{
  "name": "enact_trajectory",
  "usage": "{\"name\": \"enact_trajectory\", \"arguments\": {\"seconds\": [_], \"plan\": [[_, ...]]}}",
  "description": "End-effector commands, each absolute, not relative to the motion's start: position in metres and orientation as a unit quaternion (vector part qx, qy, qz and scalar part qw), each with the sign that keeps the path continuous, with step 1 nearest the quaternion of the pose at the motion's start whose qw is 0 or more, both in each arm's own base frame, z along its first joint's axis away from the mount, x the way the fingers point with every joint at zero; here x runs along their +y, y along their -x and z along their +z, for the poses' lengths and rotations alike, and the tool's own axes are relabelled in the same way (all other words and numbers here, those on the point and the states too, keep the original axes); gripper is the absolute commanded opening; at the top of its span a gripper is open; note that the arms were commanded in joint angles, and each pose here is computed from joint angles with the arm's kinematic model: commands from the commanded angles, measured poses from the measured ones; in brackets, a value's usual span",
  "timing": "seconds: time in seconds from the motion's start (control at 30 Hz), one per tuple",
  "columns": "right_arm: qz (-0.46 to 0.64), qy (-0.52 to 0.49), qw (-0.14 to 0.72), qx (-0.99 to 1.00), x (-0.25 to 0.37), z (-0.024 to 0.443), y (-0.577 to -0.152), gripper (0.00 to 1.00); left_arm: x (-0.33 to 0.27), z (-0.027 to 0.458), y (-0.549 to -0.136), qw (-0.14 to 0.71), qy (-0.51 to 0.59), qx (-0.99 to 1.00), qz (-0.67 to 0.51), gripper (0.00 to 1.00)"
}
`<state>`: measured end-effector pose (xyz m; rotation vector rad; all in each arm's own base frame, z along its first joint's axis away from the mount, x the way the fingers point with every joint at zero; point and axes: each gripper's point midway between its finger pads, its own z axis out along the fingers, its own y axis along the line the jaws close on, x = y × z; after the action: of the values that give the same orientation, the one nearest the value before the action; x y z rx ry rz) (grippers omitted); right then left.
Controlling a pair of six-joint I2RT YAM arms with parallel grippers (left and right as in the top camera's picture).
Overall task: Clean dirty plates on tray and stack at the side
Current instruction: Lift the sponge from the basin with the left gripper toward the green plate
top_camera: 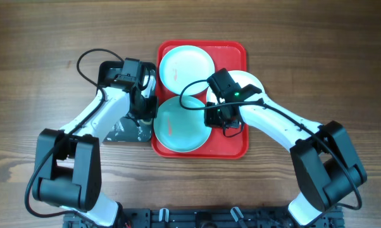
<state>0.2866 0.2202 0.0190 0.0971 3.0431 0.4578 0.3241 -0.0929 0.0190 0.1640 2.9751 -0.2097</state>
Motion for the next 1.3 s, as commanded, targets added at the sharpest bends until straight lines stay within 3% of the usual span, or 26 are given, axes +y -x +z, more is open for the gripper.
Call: {"name": "enact_trajectory", "arguments": {"seconds": [0.0,0.03,0.1,0.3,0.37,0.6,0.97,1.27], "plan": [[0.16,-0.02,0.044,0.986,0.225,0.03,-0.289,0.14,-0.105,0.028,-0.325,0.088,-0.08,0.989,-0.085,0.04],[0.161,-0.02,0.044,0.986,0.225,0.03,-0.289,0.22,-0.101,0.029,-0.329,0.094,-0.078,0.99,-0.07,0.04],[0.161,-0.02,0.045,0.986,0.225,0.03,-0.289,0.29,-0.099,0.032,-0.333,0.101,-0.078,0.99,-0.064,0.05],[0.154,-0.023,0.052,0.986,0.223,0.03,-0.292,0.29,-0.093,0.058,-0.351,0.149,-0.074,0.985,-0.042,0.04],[0.15,-0.024,0.06,0.987,0.222,0.03,-0.295,0.27,-0.09,0.07,-0.355,0.168,-0.072,0.983,-0.033,0.04],[0.13,-0.04,0.074,0.988,0.215,0.028,-0.3,0.04,-0.081,0.081,-0.355,0.182,-0.066,0.981,-0.012,0.04],[0.125,-0.057,0.062,0.989,0.212,0.027,-0.296,0.04,-0.073,0.115,-0.358,0.231,-0.05,0.972,0.003,0.04],[0.125,-0.055,0.063,0.989,0.212,0.027,-0.296,0.04,-0.07,0.111,-0.352,0.217,-0.111,0.97,0.025,0.04]]}}
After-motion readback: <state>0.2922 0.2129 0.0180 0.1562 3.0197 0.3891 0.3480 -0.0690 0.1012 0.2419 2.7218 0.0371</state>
